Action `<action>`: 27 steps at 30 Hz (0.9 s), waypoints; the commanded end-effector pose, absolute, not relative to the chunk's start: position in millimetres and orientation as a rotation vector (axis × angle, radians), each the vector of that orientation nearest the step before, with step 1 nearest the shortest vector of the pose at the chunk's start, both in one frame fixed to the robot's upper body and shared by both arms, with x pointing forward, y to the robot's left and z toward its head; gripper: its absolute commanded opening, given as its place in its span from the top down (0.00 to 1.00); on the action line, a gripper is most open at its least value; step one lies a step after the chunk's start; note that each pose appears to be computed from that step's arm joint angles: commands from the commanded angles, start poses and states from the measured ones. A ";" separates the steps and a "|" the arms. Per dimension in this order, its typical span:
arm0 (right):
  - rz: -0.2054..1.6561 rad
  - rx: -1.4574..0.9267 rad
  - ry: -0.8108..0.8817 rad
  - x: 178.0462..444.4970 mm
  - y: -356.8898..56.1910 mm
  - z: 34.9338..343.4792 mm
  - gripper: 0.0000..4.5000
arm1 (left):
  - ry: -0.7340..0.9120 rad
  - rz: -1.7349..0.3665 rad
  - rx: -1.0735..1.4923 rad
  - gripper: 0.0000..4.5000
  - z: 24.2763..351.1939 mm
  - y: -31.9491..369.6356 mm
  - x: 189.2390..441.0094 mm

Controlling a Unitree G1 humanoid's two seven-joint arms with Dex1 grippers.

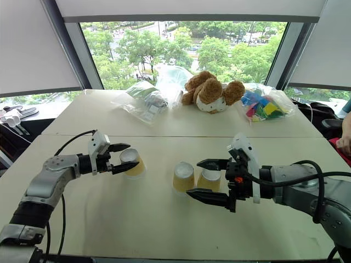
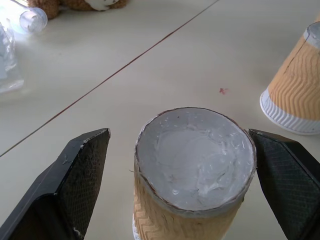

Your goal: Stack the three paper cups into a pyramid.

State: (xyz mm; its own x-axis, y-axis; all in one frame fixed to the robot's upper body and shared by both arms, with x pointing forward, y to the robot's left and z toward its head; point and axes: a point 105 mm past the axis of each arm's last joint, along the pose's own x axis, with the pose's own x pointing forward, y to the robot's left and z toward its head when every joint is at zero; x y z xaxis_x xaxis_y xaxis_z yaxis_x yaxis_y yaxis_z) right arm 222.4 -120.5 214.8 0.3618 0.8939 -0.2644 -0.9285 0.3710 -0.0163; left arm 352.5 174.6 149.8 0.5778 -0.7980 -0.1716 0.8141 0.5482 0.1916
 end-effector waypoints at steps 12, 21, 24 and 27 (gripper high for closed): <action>1.047 -0.198 0.179 236.2 -144.0 224.6 0.00 | -0.125 -1.031 0.247 0.48 229.7 162.1 362.0; 0.773 -0.193 0.224 240.9 -204.4 230.7 0.00 | -0.214 -1.454 0.290 0.48 279.8 74.4 359.7; 0.725 -0.185 0.235 232.9 -212.6 227.6 0.00 | -0.221 -1.589 0.291 0.48 279.1 44.5 352.3; 0.684 -0.177 0.242 226.6 -218.8 224.2 0.00 | -0.220 -1.711 0.291 0.48 277.7 16.9 345.0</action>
